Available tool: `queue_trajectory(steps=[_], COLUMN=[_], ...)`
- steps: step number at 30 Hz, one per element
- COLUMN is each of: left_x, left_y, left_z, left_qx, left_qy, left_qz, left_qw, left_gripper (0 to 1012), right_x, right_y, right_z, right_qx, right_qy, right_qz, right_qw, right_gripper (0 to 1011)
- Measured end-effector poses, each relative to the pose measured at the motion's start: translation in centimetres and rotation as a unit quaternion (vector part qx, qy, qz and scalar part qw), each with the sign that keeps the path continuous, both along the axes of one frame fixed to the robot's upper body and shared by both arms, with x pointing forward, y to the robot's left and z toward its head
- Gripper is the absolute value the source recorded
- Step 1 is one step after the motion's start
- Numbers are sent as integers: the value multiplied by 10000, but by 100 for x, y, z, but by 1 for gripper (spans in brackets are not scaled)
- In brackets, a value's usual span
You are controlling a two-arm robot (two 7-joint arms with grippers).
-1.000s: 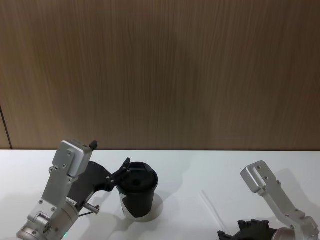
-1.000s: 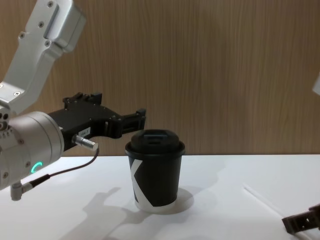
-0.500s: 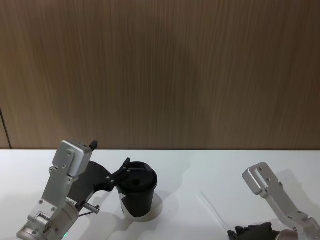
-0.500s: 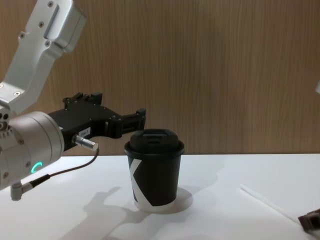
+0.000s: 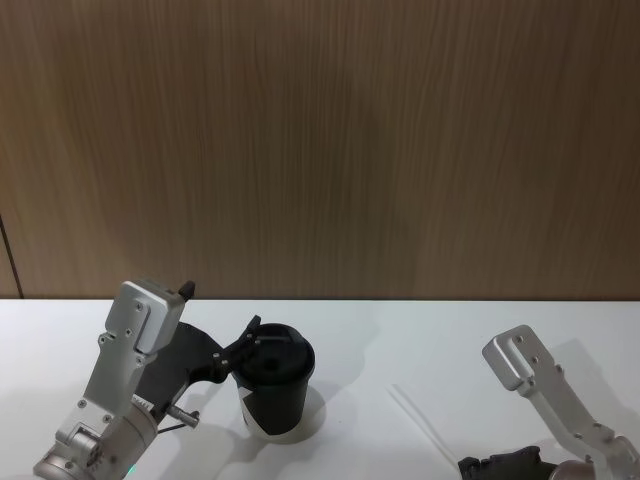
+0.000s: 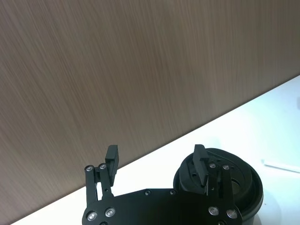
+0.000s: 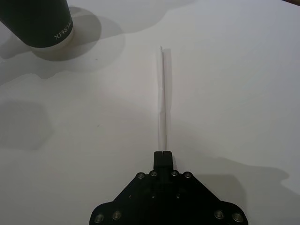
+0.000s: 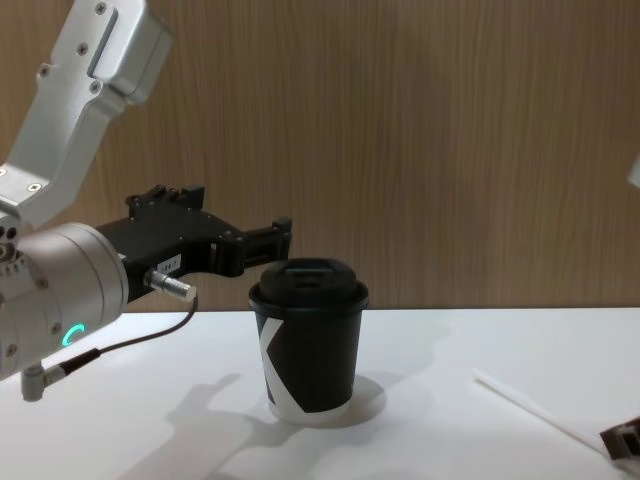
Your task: Pick up the straw with one hand, pass it to the other hand, and insert it into the cup.
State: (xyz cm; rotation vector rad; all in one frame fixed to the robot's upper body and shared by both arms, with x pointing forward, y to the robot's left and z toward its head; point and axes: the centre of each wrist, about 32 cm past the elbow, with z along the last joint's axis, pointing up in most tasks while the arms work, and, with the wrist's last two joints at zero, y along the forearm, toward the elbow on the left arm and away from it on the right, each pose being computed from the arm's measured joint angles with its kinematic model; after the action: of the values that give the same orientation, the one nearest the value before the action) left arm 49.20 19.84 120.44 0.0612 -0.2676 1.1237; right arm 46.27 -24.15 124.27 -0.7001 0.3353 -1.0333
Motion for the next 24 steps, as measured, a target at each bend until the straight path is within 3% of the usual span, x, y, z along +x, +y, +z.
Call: queue_trajectory(steps=[12,24], left_x=[0,0], left_y=[0,0], left_z=[0,0], left_qx=[0,0], left_qy=[-1,0], left_qz=[0,0], left_qw=[10000,10000], left_gripper=[1000,1000], right_x=[10,-20], right_y=[-3,-58], right_z=[1,97], right_qx=[23,24], right_qy=[-26,-429], right_qz=[-5,-140], right_qw=[10000,9990], right_gripper=[0,0])
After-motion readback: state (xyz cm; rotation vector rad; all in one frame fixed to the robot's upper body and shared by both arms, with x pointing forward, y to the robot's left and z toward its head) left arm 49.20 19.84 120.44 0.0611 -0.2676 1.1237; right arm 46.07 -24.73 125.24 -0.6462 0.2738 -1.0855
